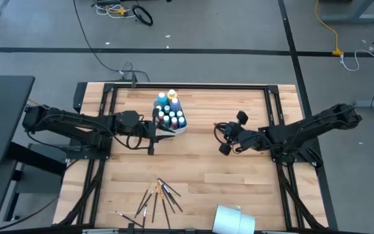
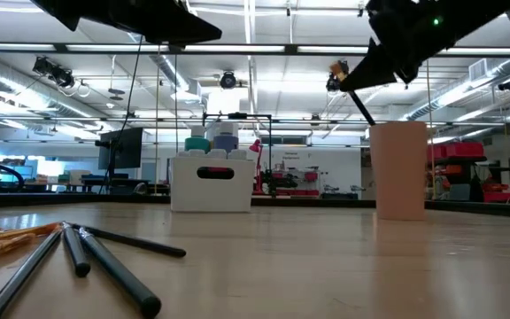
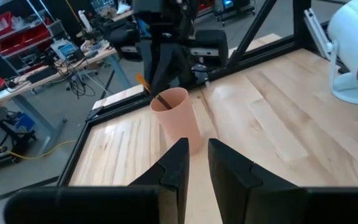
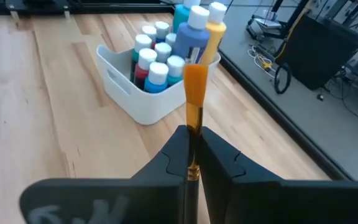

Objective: Pick & Place Paint Supplies
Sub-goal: Put the gold paint brush into the orange cup

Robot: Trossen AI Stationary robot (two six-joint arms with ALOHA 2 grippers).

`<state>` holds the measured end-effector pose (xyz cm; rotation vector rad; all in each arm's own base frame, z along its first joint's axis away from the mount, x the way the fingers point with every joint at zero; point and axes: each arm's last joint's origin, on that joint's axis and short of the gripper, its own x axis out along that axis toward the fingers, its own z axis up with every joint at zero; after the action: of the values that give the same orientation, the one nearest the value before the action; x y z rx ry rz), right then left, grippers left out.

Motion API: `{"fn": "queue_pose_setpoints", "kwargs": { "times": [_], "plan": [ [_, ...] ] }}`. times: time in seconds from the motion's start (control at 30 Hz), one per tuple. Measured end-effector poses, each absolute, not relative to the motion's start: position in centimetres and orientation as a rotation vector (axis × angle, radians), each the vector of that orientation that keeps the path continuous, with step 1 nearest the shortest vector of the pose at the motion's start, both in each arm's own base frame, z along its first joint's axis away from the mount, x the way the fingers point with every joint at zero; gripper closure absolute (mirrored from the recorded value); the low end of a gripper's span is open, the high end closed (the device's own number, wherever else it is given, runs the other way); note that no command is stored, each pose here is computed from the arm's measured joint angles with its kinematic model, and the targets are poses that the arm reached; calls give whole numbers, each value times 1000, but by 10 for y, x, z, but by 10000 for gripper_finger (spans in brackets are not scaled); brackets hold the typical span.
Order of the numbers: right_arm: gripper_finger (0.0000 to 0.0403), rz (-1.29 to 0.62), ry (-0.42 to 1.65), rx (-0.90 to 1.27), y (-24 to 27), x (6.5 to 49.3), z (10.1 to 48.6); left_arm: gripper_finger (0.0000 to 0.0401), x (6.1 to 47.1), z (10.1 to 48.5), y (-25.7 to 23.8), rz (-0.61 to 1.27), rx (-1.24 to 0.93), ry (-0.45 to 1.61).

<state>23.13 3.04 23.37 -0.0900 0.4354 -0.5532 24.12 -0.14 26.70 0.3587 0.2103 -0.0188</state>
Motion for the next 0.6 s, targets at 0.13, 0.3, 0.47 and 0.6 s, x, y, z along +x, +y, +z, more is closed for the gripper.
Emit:
{"fn": "queue_pose_setpoints", "kwargs": {
  "times": [0.13,0.3,0.47,0.6],
  "plan": [
    [376,-550,447,-114,30,228,222,333,241,267,-1,-14,361,211],
    [368,-546,458,-133,29,227,219,333,241,267,-1,-14,362,211],
    [341,-542,447,-143,30,227,220,333,241,267,-1,-11,369,213],
    [317,-540,431,-145,30,228,222,333,241,267,-1,-11,369,214]
  ]
}}
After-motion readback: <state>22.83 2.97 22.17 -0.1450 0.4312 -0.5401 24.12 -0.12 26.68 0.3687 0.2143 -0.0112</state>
